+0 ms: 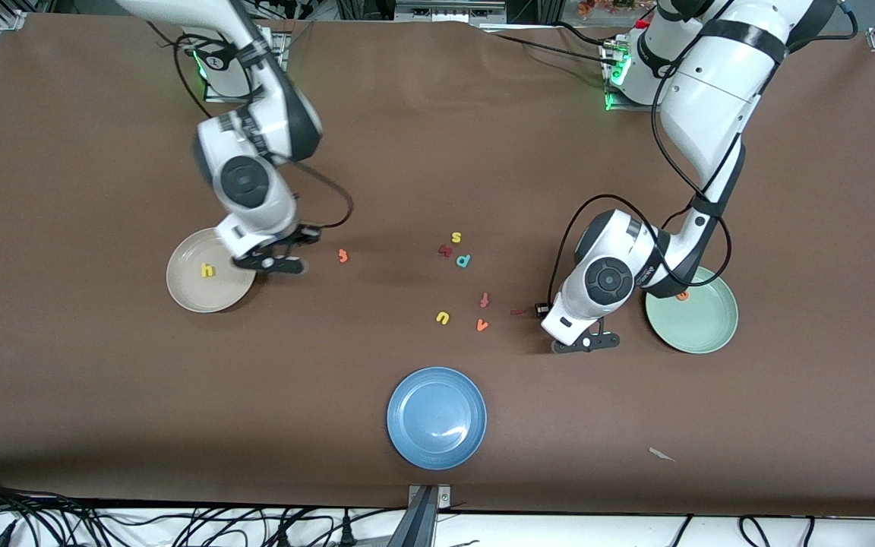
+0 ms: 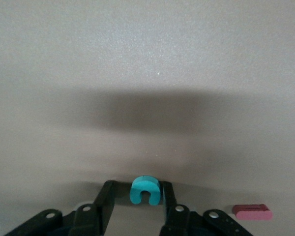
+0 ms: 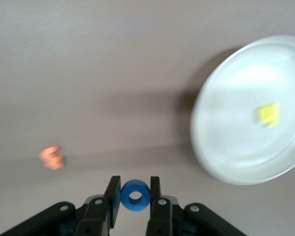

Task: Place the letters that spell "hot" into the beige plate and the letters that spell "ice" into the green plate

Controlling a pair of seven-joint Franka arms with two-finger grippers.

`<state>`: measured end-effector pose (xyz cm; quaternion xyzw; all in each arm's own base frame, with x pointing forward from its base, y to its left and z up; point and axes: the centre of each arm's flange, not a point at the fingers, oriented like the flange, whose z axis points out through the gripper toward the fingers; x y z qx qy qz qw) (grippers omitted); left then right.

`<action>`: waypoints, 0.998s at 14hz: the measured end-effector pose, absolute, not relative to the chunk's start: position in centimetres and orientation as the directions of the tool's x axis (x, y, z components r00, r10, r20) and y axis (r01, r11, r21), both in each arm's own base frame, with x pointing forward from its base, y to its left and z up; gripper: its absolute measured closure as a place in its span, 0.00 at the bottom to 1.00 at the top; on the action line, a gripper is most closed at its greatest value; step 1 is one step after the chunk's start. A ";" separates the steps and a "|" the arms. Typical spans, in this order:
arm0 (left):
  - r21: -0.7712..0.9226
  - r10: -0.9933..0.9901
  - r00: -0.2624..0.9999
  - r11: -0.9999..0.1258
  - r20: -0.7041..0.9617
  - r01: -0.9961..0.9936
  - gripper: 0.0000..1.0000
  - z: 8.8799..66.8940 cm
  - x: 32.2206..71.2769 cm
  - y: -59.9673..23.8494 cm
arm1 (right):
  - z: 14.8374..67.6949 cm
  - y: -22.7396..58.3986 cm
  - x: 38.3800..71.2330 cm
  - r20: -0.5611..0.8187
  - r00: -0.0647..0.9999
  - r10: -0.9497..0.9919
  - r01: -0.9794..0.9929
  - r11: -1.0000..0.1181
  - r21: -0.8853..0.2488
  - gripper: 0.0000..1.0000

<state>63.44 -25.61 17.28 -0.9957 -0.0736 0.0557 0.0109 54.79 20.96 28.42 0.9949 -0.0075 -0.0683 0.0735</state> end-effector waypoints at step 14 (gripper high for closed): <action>-0.029 0.163 0.981 -0.987 -0.103 0.160 0.72 17.5 63.5 -26.1 | 21.5 7.0 57.6 -0.266 0.957 0.116 0.131 -0.991 0.041 0.39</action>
